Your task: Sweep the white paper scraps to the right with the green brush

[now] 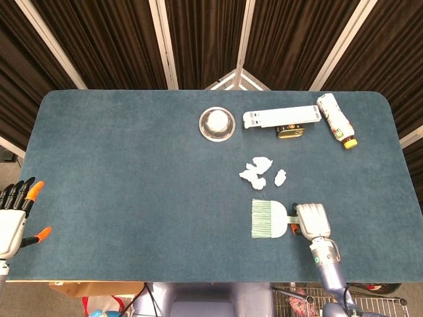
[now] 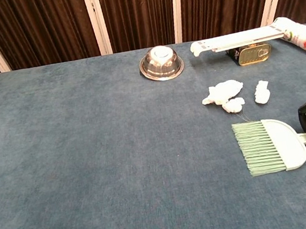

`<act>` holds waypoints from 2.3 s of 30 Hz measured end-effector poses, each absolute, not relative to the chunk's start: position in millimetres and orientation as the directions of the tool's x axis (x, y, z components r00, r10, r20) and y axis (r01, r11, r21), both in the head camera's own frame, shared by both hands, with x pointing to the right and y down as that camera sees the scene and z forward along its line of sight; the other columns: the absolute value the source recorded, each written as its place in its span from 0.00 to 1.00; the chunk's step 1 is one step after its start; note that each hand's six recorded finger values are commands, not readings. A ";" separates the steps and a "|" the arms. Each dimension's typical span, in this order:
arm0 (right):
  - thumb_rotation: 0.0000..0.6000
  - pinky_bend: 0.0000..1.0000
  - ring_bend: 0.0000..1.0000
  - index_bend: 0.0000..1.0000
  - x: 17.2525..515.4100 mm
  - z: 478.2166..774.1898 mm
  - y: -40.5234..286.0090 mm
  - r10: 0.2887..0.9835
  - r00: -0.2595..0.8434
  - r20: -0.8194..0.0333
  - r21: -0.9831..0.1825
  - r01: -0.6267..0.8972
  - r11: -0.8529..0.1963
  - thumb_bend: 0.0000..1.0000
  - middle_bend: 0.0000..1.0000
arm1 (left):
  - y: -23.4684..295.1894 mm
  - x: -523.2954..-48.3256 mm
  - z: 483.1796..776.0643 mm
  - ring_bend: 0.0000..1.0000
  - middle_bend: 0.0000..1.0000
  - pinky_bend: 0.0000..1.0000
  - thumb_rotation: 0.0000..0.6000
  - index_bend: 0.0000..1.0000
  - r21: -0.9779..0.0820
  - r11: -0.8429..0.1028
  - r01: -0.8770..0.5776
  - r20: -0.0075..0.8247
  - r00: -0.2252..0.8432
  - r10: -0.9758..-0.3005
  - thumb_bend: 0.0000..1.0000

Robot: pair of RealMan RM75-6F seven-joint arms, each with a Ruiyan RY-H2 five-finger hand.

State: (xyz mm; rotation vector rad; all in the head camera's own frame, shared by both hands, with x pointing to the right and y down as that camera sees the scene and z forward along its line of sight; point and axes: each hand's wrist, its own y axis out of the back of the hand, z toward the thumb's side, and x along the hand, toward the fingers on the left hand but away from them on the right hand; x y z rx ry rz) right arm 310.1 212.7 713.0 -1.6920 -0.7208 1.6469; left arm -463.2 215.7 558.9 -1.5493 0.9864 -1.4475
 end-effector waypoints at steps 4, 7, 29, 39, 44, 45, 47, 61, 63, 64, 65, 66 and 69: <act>1.00 0.88 0.99 0.77 301.9 697.3 201.5 0.794 0.088 -0.602 -0.799 -0.054 -0.599 0.43 0.96 | 215.7 -463.0 558.9 0.00 0.00 0.00 1.00 0.00 -0.919 -0.393 -0.030 0.391 0.050 -0.919 0.00; 1.00 0.88 0.99 0.77 295.1 683.2 190.8 0.811 0.113 -0.574 -0.818 -0.058 -0.572 0.44 0.96 | 216.0 -462.8 558.9 0.00 0.00 0.00 1.00 0.00 -0.919 -0.394 -0.029 0.392 0.051 -0.918 0.00; 1.00 0.88 0.99 0.81 230.1 654.2 92.2 0.844 0.146 -0.515 -0.849 -0.224 -0.479 0.44 0.96 | 213.9 -465.0 562.3 0.00 0.00 0.00 1.00 0.00 -0.895 -0.440 -0.075 0.438 0.040 -0.898 0.00; 1.00 0.88 0.99 0.81 221.6 690.5 75.0 0.817 0.092 -0.569 -0.799 -0.299 -0.522 0.44 0.96 | 210.1 -467.5 564.8 0.00 0.00 0.00 1.00 0.00 -0.883 -0.458 -0.105 0.457 0.033 -0.889 0.00; 1.00 0.88 0.99 0.82 243.2 694.8 67.2 0.825 0.035 -0.564 -0.780 -0.351 -0.519 0.44 0.96 | 209.9 -466.1 563.5 0.00 0.00 0.00 1.00 0.00 -0.885 -0.452 -0.112 0.450 0.038 -0.892 0.00; 1.00 0.88 0.99 0.82 248.5 693.4 65.2 0.829 0.024 -0.559 -0.778 -0.361 -0.514 0.44 0.96 | 210.0 -466.1 563.4 0.00 0.00 0.00 1.00 0.00 -0.885 -0.451 -0.113 0.449 0.039 -0.892 0.00; 1.00 0.88 0.99 0.82 263.2 687.9 59.6 0.842 -0.004 -0.540 -0.775 -0.389 -0.498 0.44 0.96 | 210.3 -466.6 563.3 0.00 0.00 0.00 1.00 0.00 -0.885 -0.451 -0.115 0.450 0.038 -0.892 0.00; 1.00 0.88 0.99 0.82 346.5 630.2 40.5 0.896 -0.137 -0.421 -0.742 -0.516 -0.428 0.44 0.96 | 211.6 -462.3 561.2 0.00 0.00 0.00 1.00 0.00 -0.890 -0.443 -0.109 0.440 0.052 -0.896 0.00; 1.00 0.88 0.99 0.82 340.5 625.3 41.9 0.899 -0.119 -0.421 -0.757 -0.501 -0.420 0.44 0.96 | 211.3 -461.6 561.9 0.00 0.00 0.00 1.00 0.00 -0.890 -0.443 -0.108 0.440 0.052 -0.897 0.00; 1.00 0.88 0.99 0.82 333.7 621.0 43.2 0.902 -0.099 -0.421 -0.769 -0.488 -0.413 0.44 0.96 | 211.0 -461.2 562.4 0.00 0.00 0.00 1.00 0.00 -0.890 -0.443 -0.107 0.440 0.052 -0.896 0.00; 1.00 0.88 0.99 0.82 327.8 617.6 44.4 0.903 -0.082 -0.421 -0.778 -0.479 -0.406 0.44 0.96 | 210.8 -460.9 562.8 0.00 0.00 0.00 1.00 0.00 -0.890 -0.443 -0.106 0.440 0.052 -0.896 0.00; 1.00 0.88 0.99 0.82 318.9 613.2 46.1 0.905 -0.056 -0.422 -0.789 -0.469 -0.397 0.44 0.96 | 210.6 -460.5 563.1 0.00 0.00 0.00 1.00 0.00 -0.890 -0.444 -0.105 0.440 0.053 -0.896 0.00; 1.00 0.88 0.99 0.82 295.3 605.5 51.3 0.905 0.009 -0.425 -0.810 -0.450 -0.376 0.44 0.96 | 210.5 -459.1 564.0 0.00 0.00 0.00 1.00 0.00 -0.890 -0.445 -0.102 0.441 0.057 -0.896 0.00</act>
